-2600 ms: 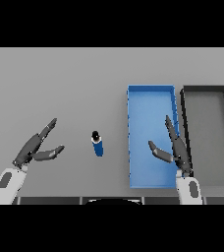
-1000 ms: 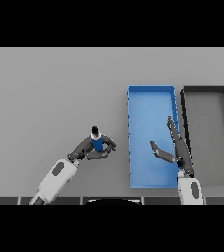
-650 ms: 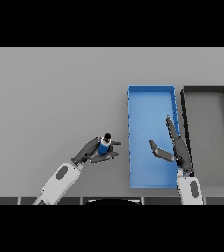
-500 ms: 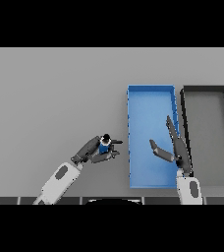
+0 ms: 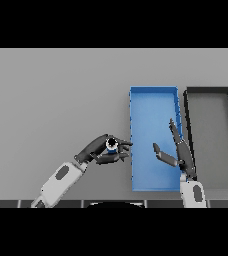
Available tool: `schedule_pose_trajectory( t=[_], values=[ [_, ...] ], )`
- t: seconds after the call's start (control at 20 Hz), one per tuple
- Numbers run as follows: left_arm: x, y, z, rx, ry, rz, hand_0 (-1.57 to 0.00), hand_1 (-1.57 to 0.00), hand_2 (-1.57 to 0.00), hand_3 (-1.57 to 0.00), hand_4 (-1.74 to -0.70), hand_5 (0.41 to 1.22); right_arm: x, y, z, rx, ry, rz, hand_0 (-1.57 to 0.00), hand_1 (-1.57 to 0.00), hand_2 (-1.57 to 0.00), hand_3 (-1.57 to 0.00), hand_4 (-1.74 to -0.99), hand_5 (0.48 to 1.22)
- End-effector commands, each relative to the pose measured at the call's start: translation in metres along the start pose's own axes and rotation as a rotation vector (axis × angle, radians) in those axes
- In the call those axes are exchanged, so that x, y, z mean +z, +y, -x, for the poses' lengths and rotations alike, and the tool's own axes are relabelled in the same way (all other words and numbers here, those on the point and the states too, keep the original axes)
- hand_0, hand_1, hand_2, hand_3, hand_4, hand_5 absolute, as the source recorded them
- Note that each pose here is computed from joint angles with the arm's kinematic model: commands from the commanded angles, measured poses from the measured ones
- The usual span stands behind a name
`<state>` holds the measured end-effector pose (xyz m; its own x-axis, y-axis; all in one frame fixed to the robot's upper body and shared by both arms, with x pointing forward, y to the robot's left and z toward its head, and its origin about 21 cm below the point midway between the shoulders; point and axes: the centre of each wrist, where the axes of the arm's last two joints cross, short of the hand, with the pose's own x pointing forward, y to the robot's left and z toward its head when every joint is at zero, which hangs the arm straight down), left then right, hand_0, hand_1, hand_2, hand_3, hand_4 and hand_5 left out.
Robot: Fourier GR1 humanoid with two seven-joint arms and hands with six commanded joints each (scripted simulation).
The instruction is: Pick up the blue pipe and place it into the blue bin.
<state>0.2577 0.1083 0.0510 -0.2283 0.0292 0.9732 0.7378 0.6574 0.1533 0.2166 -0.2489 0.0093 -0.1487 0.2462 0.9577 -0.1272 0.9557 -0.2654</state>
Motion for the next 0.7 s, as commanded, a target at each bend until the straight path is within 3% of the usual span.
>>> schedule_pose_trajectory(
  t=[0.0,0.25,0.5,0.65],
  values=[
    [-0.002,-0.001,-0.001,-0.005,0.003,0.009,-1.56,-1.56,-1.56,-1.44,-1.73,1.218,0.004,-0.001,0.002,0.01,0.001,0.005,0.0,0.0,0.0,0.0,-1.195,0.635],
    [-0.002,-0.001,0.0,-0.002,0.033,0.016,-1.57,-1.57,-1.57,-1.44,-1.73,1.219,0.004,-0.004,0.001,-0.004,0.013,0.011,0.0,0.0,0.0,0.0,-1.174,0.629],
    [-0.003,-0.004,-0.001,-0.017,0.021,0.025,-1.57,-1.57,-1.57,-1.44,-1.73,1.22,0.005,-0.005,-0.003,-0.008,0.02,0.007,0.0,0.0,0.0,0.0,-1.207,0.619],
    [-0.002,-0.005,0.004,-0.017,0.036,0.028,-1.57,-1.57,-1.57,-1.44,-1.73,1.221,0.003,-0.01,-0.013,-0.055,-0.049,-0.025,0.0,0.0,0.0,0.0,-1.195,0.61]
  ],
)
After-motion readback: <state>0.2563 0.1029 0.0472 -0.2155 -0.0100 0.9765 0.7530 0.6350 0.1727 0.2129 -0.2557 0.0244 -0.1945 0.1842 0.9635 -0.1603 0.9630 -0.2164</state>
